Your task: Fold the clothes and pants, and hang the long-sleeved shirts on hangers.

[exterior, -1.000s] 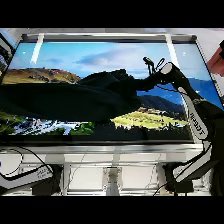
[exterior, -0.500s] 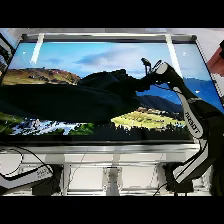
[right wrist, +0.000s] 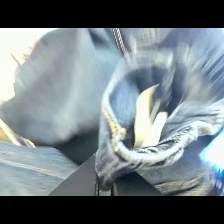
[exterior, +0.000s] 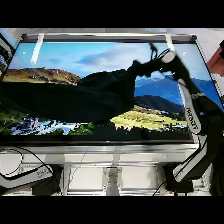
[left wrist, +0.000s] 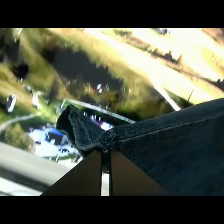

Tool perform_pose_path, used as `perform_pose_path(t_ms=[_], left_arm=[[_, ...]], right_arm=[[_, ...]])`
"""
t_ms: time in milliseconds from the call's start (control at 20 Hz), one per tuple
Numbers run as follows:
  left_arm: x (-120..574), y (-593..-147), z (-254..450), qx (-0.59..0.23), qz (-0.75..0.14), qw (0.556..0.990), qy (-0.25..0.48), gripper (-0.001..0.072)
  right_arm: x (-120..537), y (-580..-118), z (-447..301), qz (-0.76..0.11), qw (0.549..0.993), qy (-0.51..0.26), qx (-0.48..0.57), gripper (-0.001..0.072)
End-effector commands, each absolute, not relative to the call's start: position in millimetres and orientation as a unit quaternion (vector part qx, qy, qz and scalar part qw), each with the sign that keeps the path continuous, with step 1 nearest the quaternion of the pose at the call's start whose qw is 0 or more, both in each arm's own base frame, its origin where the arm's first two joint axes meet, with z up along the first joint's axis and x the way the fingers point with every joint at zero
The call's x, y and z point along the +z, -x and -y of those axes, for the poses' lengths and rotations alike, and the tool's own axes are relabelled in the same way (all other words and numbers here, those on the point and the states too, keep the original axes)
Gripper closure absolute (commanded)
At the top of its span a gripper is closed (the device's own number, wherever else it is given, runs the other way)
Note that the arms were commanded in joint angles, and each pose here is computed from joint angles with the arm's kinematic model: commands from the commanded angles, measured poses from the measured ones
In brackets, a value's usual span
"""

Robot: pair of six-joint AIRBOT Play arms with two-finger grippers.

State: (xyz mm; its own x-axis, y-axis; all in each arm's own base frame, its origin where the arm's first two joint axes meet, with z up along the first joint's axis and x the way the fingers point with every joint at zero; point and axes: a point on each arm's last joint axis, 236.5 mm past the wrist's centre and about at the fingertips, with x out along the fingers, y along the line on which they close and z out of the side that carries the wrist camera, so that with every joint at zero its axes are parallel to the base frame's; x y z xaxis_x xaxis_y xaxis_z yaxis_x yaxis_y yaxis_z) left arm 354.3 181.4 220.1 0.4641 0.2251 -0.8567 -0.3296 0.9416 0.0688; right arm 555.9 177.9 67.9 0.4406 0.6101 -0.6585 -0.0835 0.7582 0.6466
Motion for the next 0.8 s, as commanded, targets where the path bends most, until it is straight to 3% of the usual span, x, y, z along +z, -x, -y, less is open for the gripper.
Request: perform_pose_path(t_ms=[0, 100, 300, 400, 750], left_arm=[[231, -368, -191, 0.167, -0.454, 0.874, 0.051, 0.0686], [243, -385, -187, 0.136, -0.414, 0.898, 0.051, 0.0686], [312, -429, -142, -0.029, -0.246, 0.965, 0.089, 0.0686], [336, -433, -147, -0.038, -0.191, 0.975, 0.111, 0.0686], [319, -422, -179, 0.016, -0.224, 0.971, 0.087, 0.0686]], right_arm=[[159, -581, -110, -0.408, 0.846, -0.284, 0.195, 0.0691], [208, -585, -54, -0.344, 0.875, -0.3, 0.16, 0.0691], [268, -552, 65, -0.268, 0.907, -0.316, 0.073, 0.0691], [280, -524, 111, -0.261, 0.911, -0.317, 0.035, 0.0691], [294, -459, 180, -0.266, 0.912, -0.312, -0.03, 0.0691]])
